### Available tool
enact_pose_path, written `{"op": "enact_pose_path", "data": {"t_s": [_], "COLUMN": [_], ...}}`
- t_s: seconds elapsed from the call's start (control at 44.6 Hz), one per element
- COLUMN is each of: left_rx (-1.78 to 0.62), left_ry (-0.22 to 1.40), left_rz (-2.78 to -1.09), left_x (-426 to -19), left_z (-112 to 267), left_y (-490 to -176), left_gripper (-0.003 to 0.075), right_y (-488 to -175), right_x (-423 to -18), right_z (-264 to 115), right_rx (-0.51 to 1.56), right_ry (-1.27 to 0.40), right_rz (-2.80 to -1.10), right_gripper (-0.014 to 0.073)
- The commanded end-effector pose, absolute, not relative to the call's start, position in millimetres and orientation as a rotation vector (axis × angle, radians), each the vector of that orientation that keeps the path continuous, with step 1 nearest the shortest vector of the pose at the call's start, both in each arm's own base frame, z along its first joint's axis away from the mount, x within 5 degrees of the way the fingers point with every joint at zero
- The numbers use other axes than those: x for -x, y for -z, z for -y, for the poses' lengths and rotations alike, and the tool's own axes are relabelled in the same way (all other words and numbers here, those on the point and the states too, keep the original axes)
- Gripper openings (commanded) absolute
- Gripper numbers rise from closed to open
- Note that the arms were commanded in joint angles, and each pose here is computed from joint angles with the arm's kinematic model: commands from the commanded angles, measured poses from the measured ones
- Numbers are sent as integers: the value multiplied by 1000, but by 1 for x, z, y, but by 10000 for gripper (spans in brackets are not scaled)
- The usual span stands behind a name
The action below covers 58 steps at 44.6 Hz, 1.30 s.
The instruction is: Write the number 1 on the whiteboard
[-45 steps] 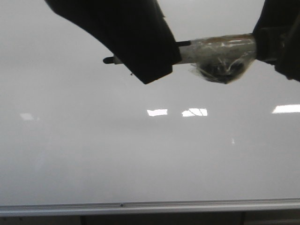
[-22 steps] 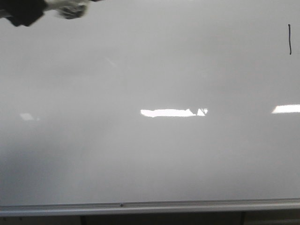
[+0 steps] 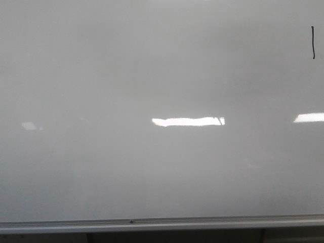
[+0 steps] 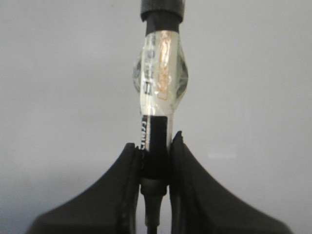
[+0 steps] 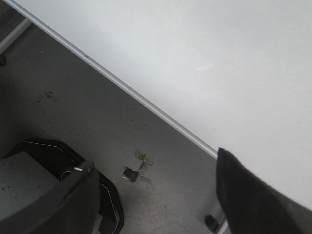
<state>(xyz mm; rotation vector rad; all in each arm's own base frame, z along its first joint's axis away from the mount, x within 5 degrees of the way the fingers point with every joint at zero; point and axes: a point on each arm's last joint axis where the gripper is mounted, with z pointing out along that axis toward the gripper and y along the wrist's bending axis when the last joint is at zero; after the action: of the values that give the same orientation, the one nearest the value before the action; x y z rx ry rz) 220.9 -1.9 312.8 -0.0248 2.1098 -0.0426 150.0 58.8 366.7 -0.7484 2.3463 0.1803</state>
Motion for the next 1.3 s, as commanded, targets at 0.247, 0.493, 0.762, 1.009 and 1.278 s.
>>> {"op": "enact_pose_path", "data": {"t_s": [0.247, 0.493, 0.762, 1.009, 1.278], "left_rx": [90, 96, 79, 36, 21], "left_ry": [42, 32, 21, -3, -15], "left_rz": [-1957, -2022, -2099, -2105, -2150], "left_x": [-265, -293, -315, -317, -306], "left_z": [-5, -6, -6, -6, -7], "left_y": [-303, -269, -249, -246, -256], "left_gripper": [-19, -19, -1, 318, 383], "right_y": [-374, -374, -374, -374, -374], "right_x": [-153, -153, -153, -153, -153], "right_z": [-59, -59, -59, -59, -58], "right_rx": [701, 701, 702, 702, 660], "right_ry": [-187, -187, -187, -187, -190], "right_rz": [-2267, -2267, -2268, -2269, -2282], "right_gripper": [528, 528, 528, 528, 528]}}
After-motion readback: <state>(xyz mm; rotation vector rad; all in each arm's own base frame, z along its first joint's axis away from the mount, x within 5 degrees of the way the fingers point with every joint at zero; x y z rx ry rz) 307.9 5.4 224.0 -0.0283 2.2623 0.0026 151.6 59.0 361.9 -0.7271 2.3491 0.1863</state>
